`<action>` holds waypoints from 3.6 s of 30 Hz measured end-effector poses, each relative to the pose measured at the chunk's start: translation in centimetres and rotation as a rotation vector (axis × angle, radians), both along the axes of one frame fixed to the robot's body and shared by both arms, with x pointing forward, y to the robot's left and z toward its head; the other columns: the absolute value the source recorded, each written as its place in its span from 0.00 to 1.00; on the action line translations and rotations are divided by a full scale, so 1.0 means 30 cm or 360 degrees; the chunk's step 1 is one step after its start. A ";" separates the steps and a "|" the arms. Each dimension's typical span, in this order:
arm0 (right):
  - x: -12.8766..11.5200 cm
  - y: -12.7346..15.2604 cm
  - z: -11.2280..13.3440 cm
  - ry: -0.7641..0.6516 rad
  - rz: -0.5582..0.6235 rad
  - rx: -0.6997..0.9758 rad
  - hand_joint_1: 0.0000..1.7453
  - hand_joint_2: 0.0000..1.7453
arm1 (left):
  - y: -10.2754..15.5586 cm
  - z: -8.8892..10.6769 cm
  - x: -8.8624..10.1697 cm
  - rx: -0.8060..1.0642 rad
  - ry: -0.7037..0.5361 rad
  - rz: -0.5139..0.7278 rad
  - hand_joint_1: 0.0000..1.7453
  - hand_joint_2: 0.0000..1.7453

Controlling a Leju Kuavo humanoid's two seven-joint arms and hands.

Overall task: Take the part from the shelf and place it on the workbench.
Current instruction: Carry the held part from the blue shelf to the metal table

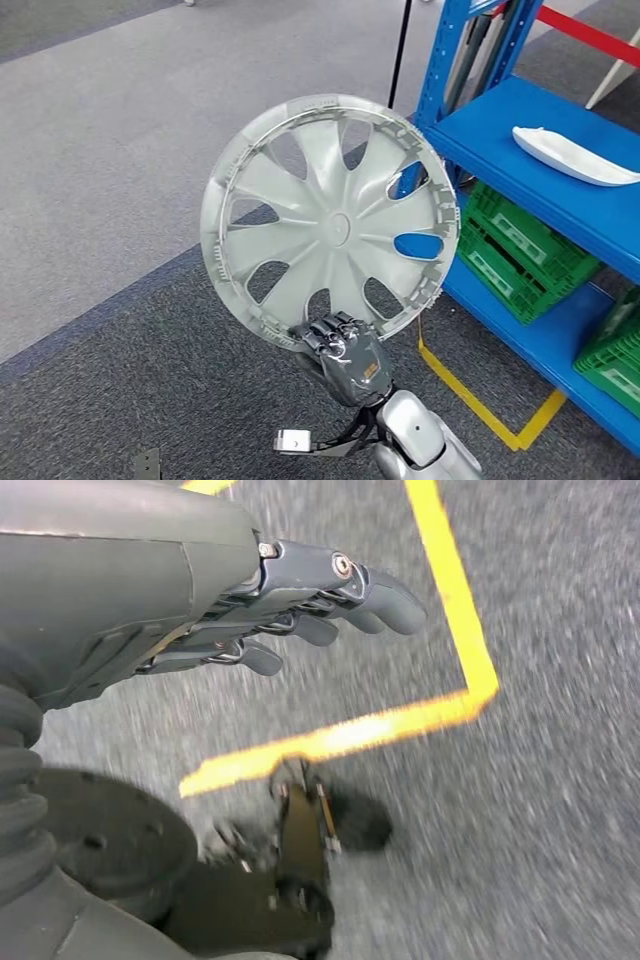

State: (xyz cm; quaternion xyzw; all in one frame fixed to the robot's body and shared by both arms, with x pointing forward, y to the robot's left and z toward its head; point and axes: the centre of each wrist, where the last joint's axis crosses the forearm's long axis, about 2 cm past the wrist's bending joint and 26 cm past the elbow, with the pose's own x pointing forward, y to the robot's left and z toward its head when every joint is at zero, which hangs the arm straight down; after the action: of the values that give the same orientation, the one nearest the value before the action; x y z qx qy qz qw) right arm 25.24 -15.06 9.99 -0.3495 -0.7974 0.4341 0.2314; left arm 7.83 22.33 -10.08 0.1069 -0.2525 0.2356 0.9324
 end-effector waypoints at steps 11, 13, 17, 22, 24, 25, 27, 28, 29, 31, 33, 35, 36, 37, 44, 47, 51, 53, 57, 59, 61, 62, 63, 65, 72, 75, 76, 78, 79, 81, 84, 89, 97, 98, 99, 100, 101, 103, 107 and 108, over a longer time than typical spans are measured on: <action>-0.019 0.022 -0.034 0.0047 0.0051 -0.0048 1.00 1.00 | 0.013 -0.002 0.003 -0.0015 -0.0076 -0.0049 0.00 1.00; -0.026 0.022 -0.036 0.0045 0.0044 -0.0053 1.00 1.00 | 0.007 0.004 0.027 -0.0005 -0.0109 -0.0063 0.00 1.00; -0.062 0.012 -0.050 0.0050 0.0047 -0.0075 1.00 1.00 | -0.007 0.011 0.055 0.0011 -0.0119 -0.0086 0.00 1.00; -0.083 -0.001 -0.047 0.0029 0.0038 -0.0083 1.00 1.00 | -0.015 0.014 0.056 0.0065 -0.0072 -0.0104 0.00 1.00; -0.087 -0.006 -0.044 0.0015 0.0032 -0.0089 1.00 1.00 | -0.016 0.013 0.047 0.0101 -0.0048 -0.0112 0.00 1.00; -0.089 -0.006 -0.041 0.0007 0.0027 -0.0092 1.00 1.00 | -0.016 0.011 0.039 0.0116 -0.0035 -0.0110 0.00 1.00; -0.088 -0.007 -0.033 -0.0011 0.0012 -0.0094 1.00 1.00 | -0.015 0.010 0.031 0.0136 -0.0019 -0.0098 0.00 1.00; -0.087 -0.008 -0.031 -0.0017 0.0004 -0.0097 1.00 1.00 | -0.015 0.010 0.030 0.0138 -0.0017 -0.0088 0.00 1.00; -0.086 -0.012 -0.031 -0.0020 -0.0001 -0.0102 1.00 1.00 | -0.015 0.010 0.031 0.0137 -0.0020 -0.0077 0.00 1.00; -0.088 -0.019 -0.036 -0.0015 -0.0007 -0.0113 1.00 1.00 | -0.016 0.009 0.027 0.0129 -0.0022 -0.0052 0.00 1.00; -0.095 -0.022 -0.043 -0.0004 -0.0011 -0.0118 1.00 1.00 | -0.017 0.007 0.015 0.0122 -0.0014 -0.0033 0.00 1.00; -0.102 -0.024 -0.048 0.0003 -0.0017 -0.0125 1.00 1.00 | -0.019 0.005 0.005 0.0117 0.0002 -0.0021 0.00 1.00; -0.106 -0.024 -0.050 0.0005 -0.0021 -0.0129 1.00 1.00 | -0.020 0.005 0.002 0.0115 0.0008 -0.0019 0.00 1.00; -0.112 -0.026 -0.052 0.0008 -0.0024 -0.0130 1.00 1.00 | -0.021 0.005 0.000 0.0112 0.0013 -0.0018 0.00 1.00; -0.138 -0.033 -0.052 0.0019 -0.0053 -0.0111 1.00 1.00 | -0.031 0.005 -0.004 0.0109 -0.0008 -0.0041 0.00 1.00; -0.148 -0.038 -0.056 0.0027 -0.0060 -0.0110 1.00 1.00 | -0.034 0.008 0.005 0.0120 -0.0010 -0.0053 0.00 1.00; -0.143 -0.039 -0.053 0.0027 -0.0049 -0.0098 1.00 1.00 | -0.034 0.008 0.010 0.0100 -0.0024 -0.0034 0.00 1.00; -0.139 -0.040 -0.050 0.0023 -0.0044 -0.0095 1.00 1.00 | -0.035 0.009 0.014 0.0095 -0.0030 -0.0028 0.00 1.00; -0.117 -0.035 -0.039 0.0002 -0.0024 -0.0091 1.00 1.00 | -0.035 0.011 0.026 0.0091 -0.0035 -0.0021 0.00 1.00; -0.084 -0.027 -0.023 -0.0023 0.0006 -0.0078 1.00 1.00 | -0.033 0.015 0.043 0.0089 -0.0020 -0.0014 0.00 1.00; -0.070 -0.024 -0.021 -0.0019 0.0018 -0.0072 1.00 1.00 | -0.032 0.016 0.047 0.0095 0.0003 -0.0014 0.00 1.00; -0.068 -0.025 -0.024 -0.0013 0.0021 -0.0073 1.00 1.00 | -0.033 0.015 0.045 0.0100 0.0002 -0.0014 0.00 1.00; -0.066 -0.025 -0.026 -0.0008 0.0023 -0.0076 1.00 1.00 | -0.033 0.015 0.043 0.0104 -0.0004 -0.0013 0.00 1.00; -0.063 -0.025 -0.028 -0.0007 0.0027 -0.0082 1.00 1.00 | -0.035 0.015 0.040 0.0109 -0.0018 -0.0011 0.00 1.00; -0.066 -0.016 -0.030 -0.0013 0.0021 -0.0108 1.00 1.00 | -0.035 0.010 0.017 0.0109 0.0004 0.0021 0.00 1.00; -0.064 -0.019 -0.024 -0.0013 0.0010 -0.0090 1.00 1.00 | -0.032 0.011 0.026 0.0107 -0.0002 0.0030 0.00 1.00; -0.064 -0.022 -0.024 -0.0013 0.0009 -0.0090 1.00 1.00 | -0.032 0.012 0.029 0.0106 0.0000 0.0031 0.00 1.00; -0.064 -0.026 -0.024 -0.0013 0.0011 -0.0089 1.00 1.00 | -0.031 0.012 0.030 0.0102 0.0012 0.0032 0.00 1.00; -0.064 -0.027 -0.023 -0.0014 0.0014 -0.0086 1.00 1.00 | -0.030 0.012 0.030 0.0101 0.0016 0.0032 0.00 1.00; -0.060 -0.026 -0.019 -0.0020 0.0021 -0.0080 1.00 1.00 | -0.027 0.012 0.033 0.0094 0.0028 0.0032 0.00 1.00; -0.054 -0.023 -0.012 -0.0029 0.0038 -0.0075 1.00 1.00 | -0.024 0.014 0.044 0.0062 0.0066 0.0035 0.00 1.00; -0.054 -0.013 -0.008 -0.0032 0.0067 -0.0075 1.00 1.00 | -0.023 0.014 0.047 0.0042 0.0023 0.0026 0.00 1.00; -0.066 -0.016 -0.020 -0.0009 0.0073 -0.0084 1.00 1.00 | -0.025 0.014 0.051 0.0021 0.0046 -0.0027 0.00 1.00; -0.065 -0.015 -0.019 -0.0009 0.0074 -0.0083 1.00 1.00 | -0.025 0.015 0.052 0.0016 0.0042 -0.0034 0.00 1.00; -0.064 -0.015 -0.019 -0.0007 0.0076 -0.0083 1.00 1.00 | -0.026 0.014 0.051 0.0013 0.0043 -0.0036 0.00 1.00; -0.063 -0.015 -0.020 -0.0005 0.0079 -0.0083 1.00 1.00 | -0.026 0.014 0.047 0.0009 0.0049 -0.0035 0.00 1.00; -0.062 -0.013 -0.018 -0.0006 0.0085 -0.0081 1.00 1.00 | -0.024 0.012 0.042 0.0009 0.0058 -0.0032 0.00 1.00; -0.054 -0.009 -0.013 -0.0013 0.0096 -0.0076 1.00 1.00 | -0.023 0.009 0.028 0.0012 0.0080 -0.0026 0.00 1.00; -0.048 -0.004 -0.011 -0.0017 0.0107 -0.0077 1.00 1.00 | -0.020 0.009 0.024 0.0038 0.0089 -0.0024 0.00 1.00; -0.049 -0.003 -0.013 -0.0014 0.0113 -0.0080 1.00 1.00 | -0.020 0.008 0.022 0.0044 0.0088 -0.0026 0.00 1.00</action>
State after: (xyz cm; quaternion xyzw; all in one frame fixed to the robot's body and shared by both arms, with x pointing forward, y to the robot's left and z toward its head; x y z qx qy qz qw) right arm 23.76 -15.15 9.59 -0.3286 -0.7991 0.4604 0.2036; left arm 8.49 21.74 -9.84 0.1242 -0.2309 0.2215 0.9393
